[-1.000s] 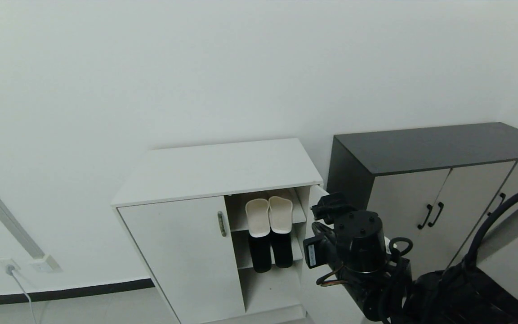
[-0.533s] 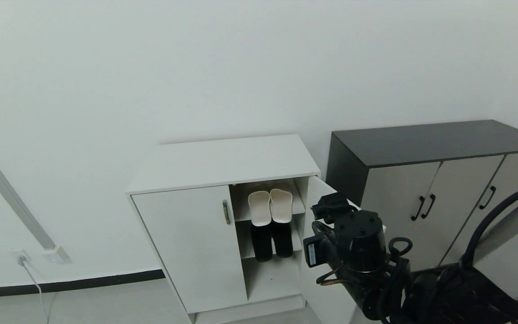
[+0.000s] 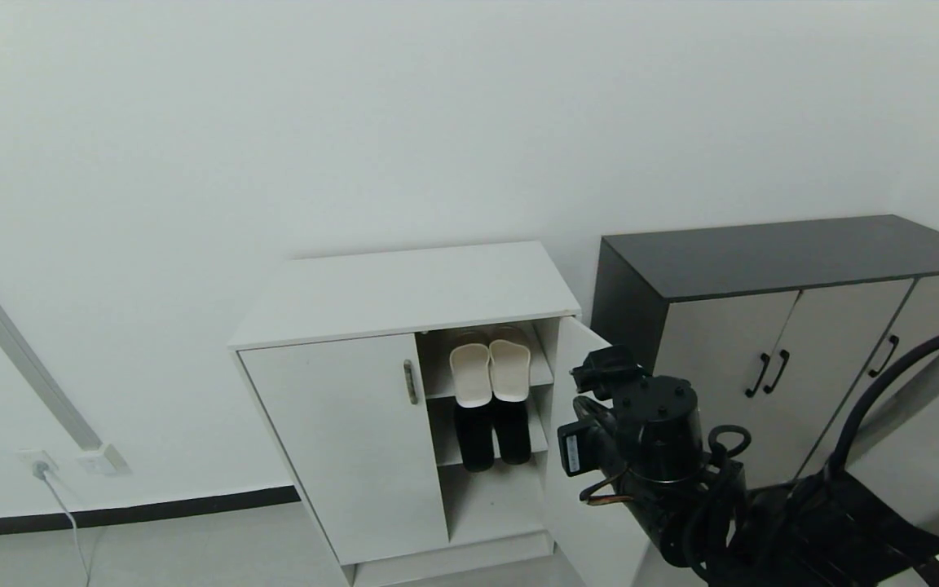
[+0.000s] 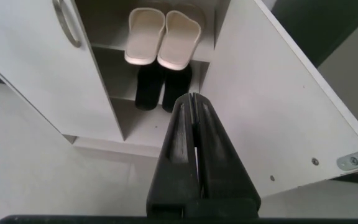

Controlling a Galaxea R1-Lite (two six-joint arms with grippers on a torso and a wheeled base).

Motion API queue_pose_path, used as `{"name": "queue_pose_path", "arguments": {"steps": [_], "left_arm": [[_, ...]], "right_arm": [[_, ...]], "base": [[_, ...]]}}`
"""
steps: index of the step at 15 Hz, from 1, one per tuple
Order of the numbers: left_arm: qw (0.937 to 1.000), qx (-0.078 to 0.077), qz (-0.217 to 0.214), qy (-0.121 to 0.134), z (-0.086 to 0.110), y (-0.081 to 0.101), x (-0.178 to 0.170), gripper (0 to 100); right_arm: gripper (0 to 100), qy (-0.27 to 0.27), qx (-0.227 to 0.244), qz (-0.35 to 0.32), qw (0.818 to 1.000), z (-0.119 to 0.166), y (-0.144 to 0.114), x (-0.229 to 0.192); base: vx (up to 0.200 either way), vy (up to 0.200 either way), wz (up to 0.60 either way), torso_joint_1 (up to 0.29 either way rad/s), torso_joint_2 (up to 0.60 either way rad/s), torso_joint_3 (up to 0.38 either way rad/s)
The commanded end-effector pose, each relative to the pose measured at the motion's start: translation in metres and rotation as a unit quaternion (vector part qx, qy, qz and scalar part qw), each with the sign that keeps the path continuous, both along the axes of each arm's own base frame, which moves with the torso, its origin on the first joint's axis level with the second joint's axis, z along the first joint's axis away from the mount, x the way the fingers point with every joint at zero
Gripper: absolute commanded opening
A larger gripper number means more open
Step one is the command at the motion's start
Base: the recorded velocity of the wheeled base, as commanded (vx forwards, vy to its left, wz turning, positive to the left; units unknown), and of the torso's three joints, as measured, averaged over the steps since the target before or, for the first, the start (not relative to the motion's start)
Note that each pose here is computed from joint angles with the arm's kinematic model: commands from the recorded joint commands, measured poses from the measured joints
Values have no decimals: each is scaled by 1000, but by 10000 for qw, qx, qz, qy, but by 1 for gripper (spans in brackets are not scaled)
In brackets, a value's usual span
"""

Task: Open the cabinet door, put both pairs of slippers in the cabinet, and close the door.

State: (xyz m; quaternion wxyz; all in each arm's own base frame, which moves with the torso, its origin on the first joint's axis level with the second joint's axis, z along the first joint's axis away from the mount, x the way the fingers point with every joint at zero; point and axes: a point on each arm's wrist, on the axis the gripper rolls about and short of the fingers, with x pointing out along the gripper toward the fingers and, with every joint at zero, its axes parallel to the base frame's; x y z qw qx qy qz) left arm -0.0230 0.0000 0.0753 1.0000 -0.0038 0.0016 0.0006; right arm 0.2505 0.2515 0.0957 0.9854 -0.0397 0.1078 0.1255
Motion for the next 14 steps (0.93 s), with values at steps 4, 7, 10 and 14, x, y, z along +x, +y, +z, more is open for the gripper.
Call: {"name": "queue_pose_path", "arguments": {"steps": [4,7,10,14], "left_arm": [[10000,0,1,7,0,0,0,0],[10000,-8,1,7,0,0,0,0],[10000,-8,1,15,0,0,0,0],[10000,0,1,7,0,0,0,0]], "right_arm": [[0,-94,8,41,9999,1,0,-1],[0,-86,-11,43,10000,-1,0,-1],[0,-86,-11,43,10000,-1,0,-1],[0,-126,13,-46,9999,2,-3,5]], "base": [[0,0,-450,-2,1,3],[0,0,0,0,0,0],[0,0,0,0,0,0],[-50,0,0,-1,-1,1]]}}
